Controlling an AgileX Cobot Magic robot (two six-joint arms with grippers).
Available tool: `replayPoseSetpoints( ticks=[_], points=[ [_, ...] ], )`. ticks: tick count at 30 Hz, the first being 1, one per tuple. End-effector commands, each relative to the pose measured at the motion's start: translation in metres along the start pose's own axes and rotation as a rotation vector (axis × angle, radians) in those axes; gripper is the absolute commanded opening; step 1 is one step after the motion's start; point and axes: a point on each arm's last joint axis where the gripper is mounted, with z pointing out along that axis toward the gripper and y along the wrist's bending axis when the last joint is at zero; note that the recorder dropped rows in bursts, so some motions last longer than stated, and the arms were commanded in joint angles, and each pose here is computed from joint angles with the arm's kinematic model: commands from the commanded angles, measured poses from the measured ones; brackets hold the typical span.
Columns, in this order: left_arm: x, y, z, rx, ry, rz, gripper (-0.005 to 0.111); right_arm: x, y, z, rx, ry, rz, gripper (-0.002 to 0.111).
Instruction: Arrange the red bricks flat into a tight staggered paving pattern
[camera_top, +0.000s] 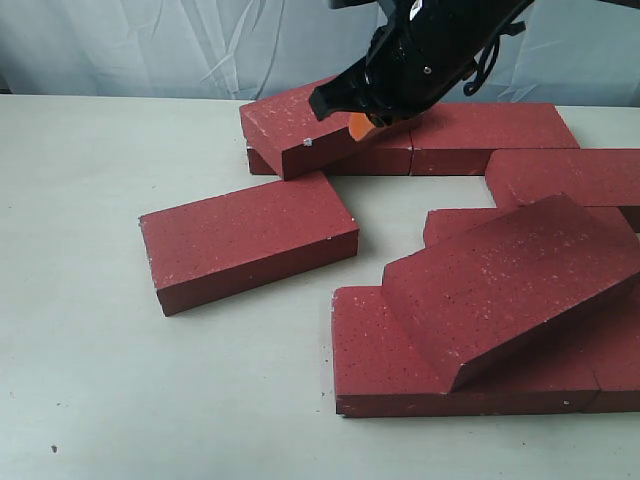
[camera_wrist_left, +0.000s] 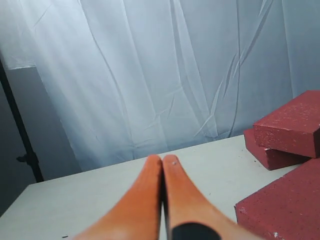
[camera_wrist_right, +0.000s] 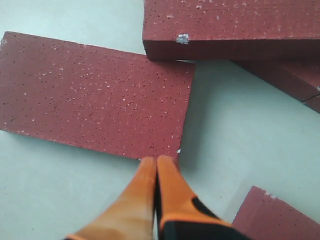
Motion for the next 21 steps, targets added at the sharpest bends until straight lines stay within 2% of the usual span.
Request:
replayPoseSetpoints(
  ticks=[1,14,21],
  points=[
    [-0.0001,-0.0003,-0.0005,-0.001,-0.017,0.006,0.0,-0.0015,0.0005,-0.0048,0.003,-0.02,-0.005,-0.001],
    [-0.0003,-0.0003,-0.0005,-0.001,-0.019,0.001,0.0,-0.0013,0.0006,-0.0048,0.002,-0.018,-0.005,-0.001],
    [-0.0079,-0.0007,-0.0009,0.003,-0.103,0.004,0.0,-0.0013,0.0006,-0.0048,0.002,-0.018,-0.005,-0.001]
  ],
)
